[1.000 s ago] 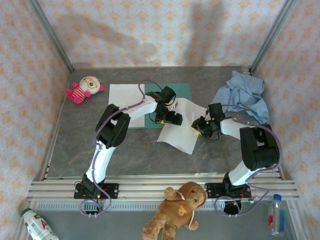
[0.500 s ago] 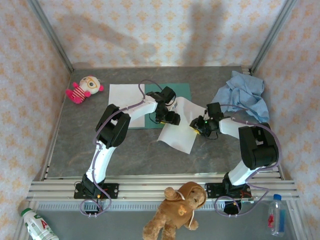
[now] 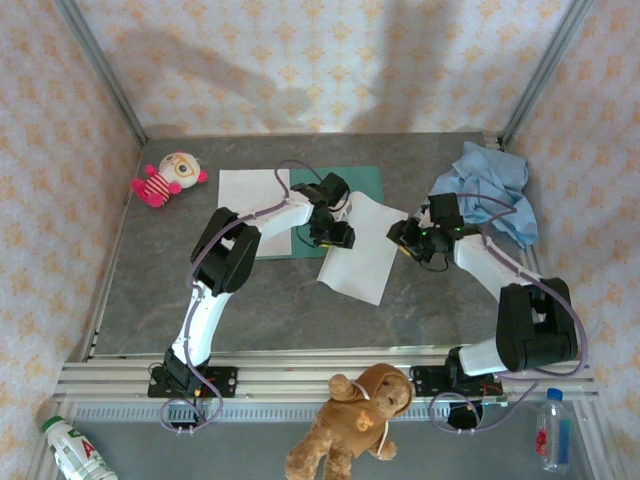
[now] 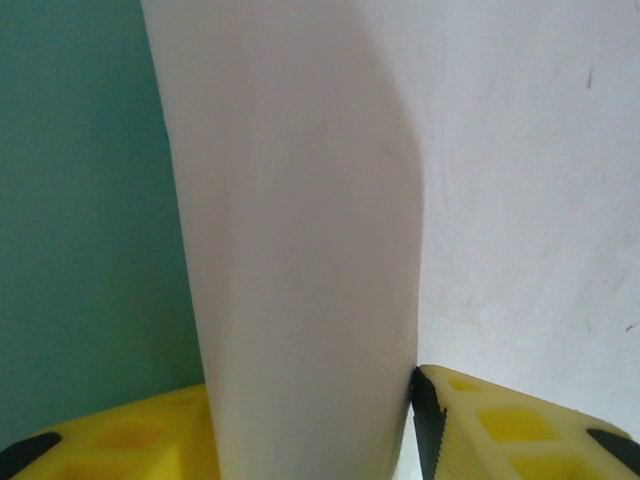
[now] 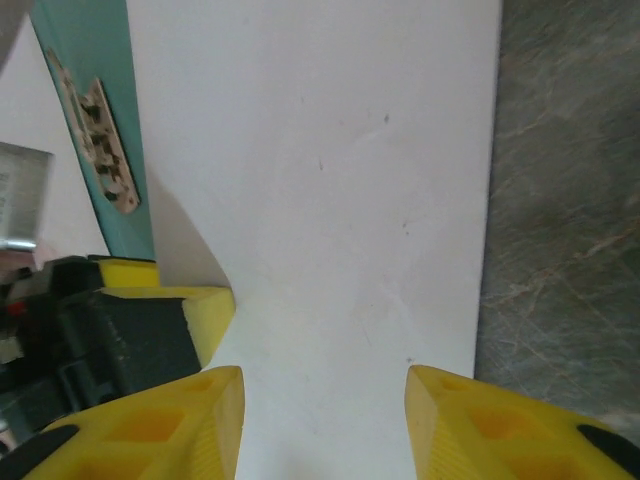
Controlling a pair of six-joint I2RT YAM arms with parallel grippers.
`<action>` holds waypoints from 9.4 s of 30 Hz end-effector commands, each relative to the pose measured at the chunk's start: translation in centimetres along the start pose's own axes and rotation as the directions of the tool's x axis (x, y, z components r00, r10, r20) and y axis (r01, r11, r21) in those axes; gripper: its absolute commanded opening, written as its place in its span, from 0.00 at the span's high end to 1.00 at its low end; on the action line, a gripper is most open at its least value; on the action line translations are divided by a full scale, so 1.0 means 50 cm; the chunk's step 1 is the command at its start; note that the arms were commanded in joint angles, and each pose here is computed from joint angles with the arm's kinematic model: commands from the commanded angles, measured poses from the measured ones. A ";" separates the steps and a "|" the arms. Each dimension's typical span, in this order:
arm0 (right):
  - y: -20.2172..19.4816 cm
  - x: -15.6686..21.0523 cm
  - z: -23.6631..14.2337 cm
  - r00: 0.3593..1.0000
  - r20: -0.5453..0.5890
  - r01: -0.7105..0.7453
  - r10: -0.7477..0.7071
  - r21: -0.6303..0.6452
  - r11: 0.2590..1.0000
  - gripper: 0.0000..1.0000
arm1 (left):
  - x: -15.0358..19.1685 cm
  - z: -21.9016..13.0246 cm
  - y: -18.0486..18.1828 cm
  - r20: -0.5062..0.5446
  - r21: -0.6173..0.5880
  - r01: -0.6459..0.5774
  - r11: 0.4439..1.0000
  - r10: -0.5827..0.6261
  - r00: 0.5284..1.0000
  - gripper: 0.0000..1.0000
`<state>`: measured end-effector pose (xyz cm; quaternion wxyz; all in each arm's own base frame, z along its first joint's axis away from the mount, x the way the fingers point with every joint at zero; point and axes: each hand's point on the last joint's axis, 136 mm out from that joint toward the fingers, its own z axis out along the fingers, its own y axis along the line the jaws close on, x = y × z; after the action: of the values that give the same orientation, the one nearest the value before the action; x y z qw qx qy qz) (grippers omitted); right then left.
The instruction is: Put the files into the folder
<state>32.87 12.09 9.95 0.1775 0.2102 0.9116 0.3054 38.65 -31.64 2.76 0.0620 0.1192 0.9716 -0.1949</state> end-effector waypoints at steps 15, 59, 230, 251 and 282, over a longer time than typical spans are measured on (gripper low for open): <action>-0.052 0.036 -0.018 0.985 -0.085 -0.163 0.152 -0.142 0.976 0.53 | -0.009 -0.033 -0.028 0.008 0.270 0.154 0.951 -0.162 0.987 0.66; 0.241 0.010 -0.164 0.997 -0.068 -0.076 0.039 -0.705 0.705 0.37 | 0.075 -0.588 -0.232 0.199 0.707 0.046 0.706 -0.261 0.945 0.63; 0.293 -0.219 0.109 0.719 -0.167 0.694 -0.675 0.110 0.712 1.00 | 0.187 -0.272 0.235 0.142 -0.072 0.389 0.919 -0.376 0.916 0.10; 0.538 -0.092 -0.026 0.685 -0.040 0.683 -0.728 -0.312 0.660 1.00 | 0.197 -0.290 0.234 0.156 -0.077 0.402 0.913 -0.387 0.909 0.09; 0.262 -0.212 0.189 0.740 -0.251 0.649 -0.624 0.025 0.760 1.00 | 0.218 -0.273 0.244 0.113 -0.107 0.408 0.907 -0.396 0.911 0.09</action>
<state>49.82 21.66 13.38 0.1547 -0.1367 0.9563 0.2071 31.05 -13.85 9.47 0.0857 -0.0919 0.9786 -0.1630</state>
